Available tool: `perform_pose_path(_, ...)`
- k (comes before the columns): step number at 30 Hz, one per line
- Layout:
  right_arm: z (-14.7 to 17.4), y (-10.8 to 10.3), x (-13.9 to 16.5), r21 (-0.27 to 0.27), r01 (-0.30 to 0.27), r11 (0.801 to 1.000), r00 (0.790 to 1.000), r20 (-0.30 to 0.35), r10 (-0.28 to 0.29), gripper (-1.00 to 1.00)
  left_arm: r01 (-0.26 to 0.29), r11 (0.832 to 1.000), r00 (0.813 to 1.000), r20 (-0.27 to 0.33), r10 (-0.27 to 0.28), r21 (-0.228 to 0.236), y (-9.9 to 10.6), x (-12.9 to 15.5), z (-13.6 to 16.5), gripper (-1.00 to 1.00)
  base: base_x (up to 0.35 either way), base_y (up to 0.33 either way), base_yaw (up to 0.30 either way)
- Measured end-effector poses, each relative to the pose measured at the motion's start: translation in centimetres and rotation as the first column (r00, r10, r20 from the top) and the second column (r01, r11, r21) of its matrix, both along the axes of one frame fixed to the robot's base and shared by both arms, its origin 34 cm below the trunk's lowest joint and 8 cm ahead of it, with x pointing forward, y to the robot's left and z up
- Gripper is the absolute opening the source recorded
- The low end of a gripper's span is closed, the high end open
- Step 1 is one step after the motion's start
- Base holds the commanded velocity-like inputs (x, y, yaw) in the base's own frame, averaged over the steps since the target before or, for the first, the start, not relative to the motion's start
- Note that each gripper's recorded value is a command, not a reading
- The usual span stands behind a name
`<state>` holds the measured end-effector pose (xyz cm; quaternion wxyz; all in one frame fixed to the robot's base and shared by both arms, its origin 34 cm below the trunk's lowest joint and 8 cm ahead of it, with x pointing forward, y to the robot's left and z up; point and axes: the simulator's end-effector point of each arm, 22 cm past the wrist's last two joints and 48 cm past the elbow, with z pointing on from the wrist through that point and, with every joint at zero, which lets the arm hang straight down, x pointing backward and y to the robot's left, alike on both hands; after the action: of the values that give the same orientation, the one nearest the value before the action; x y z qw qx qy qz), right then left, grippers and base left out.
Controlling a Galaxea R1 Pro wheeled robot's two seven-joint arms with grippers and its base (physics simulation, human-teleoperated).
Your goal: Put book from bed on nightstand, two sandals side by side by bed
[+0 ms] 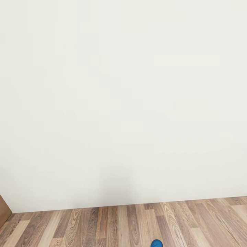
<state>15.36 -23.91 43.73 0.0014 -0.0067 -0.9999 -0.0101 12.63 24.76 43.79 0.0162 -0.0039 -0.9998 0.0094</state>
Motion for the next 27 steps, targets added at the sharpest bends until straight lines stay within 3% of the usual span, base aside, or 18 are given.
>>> perform_pose_path(27, 0.0, 0.18, -0.02, 0.003, -0.003, 1.0, 1.0, -0.001, 0.003, 1.0, -0.001, 1.0, 1.0, 0.002, 0.001, 0.002, 0.06, 0.04, 0.0, 1.0, 0.0, 0.0, 0.0)
